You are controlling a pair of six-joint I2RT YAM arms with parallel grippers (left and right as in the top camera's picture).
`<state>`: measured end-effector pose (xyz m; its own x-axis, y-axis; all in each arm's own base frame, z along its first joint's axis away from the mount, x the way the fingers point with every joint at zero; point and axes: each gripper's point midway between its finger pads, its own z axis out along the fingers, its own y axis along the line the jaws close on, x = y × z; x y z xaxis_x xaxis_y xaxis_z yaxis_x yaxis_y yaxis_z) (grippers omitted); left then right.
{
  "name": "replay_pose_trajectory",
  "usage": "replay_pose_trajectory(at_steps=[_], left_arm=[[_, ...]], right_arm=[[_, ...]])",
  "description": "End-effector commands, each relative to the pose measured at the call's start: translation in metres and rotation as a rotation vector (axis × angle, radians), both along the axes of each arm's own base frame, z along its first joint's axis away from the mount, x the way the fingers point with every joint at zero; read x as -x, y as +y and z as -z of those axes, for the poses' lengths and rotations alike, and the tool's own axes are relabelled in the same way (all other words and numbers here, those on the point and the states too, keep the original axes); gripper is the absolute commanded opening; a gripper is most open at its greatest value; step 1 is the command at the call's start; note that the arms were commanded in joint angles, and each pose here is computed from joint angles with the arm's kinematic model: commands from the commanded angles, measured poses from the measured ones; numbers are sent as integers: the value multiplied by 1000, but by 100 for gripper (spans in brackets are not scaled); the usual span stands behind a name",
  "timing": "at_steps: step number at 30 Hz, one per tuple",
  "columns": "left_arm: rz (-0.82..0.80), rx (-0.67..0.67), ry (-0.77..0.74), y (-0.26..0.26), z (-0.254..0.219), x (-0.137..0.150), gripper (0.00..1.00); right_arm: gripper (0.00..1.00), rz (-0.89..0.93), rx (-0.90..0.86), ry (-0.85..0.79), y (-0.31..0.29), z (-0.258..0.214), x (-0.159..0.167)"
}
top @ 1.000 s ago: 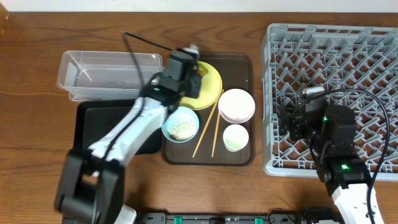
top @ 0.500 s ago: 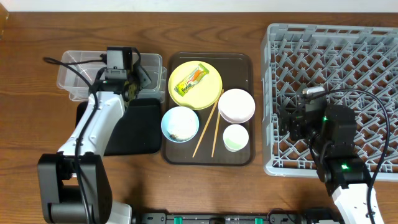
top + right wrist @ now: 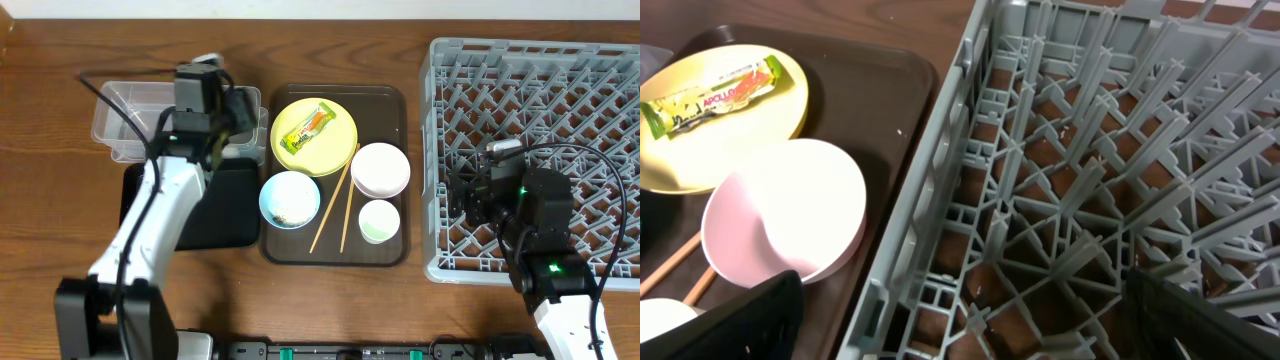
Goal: Sort waste into correct bins and load items into the dishwasher rack
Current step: 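Carry the tissue with left gripper and drop into clear bin, then grasp the Apollo snack wrapper on the yellow plate with left gripper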
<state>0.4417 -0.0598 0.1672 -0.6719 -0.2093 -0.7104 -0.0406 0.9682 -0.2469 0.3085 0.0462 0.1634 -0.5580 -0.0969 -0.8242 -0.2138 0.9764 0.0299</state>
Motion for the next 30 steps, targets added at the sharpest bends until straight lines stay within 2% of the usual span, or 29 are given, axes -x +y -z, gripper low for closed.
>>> replay_pose_trajectory(at_steps=[1, 4, 9, 20, 30], left_arm=[[331, -179, -65, -39, -6, 6, 68], [463, -238, -63, -65, 8, 9, 72], [582, -292, -59, -95, 34, 8, 73], [644, -292, 7, -124, 97, 1, 73], [626, -329, 80, -118, 141, -2, 73]], right_arm=[[99, 9, -17, -20, -1, -11, -4], [99, 9, -17, -19, -1, -10, -4], [99, 9, -17, -19, -1, -10, -4], [99, 9, -17, -19, -1, -10, -4], [99, 9, -17, -19, -1, -10, -4]])
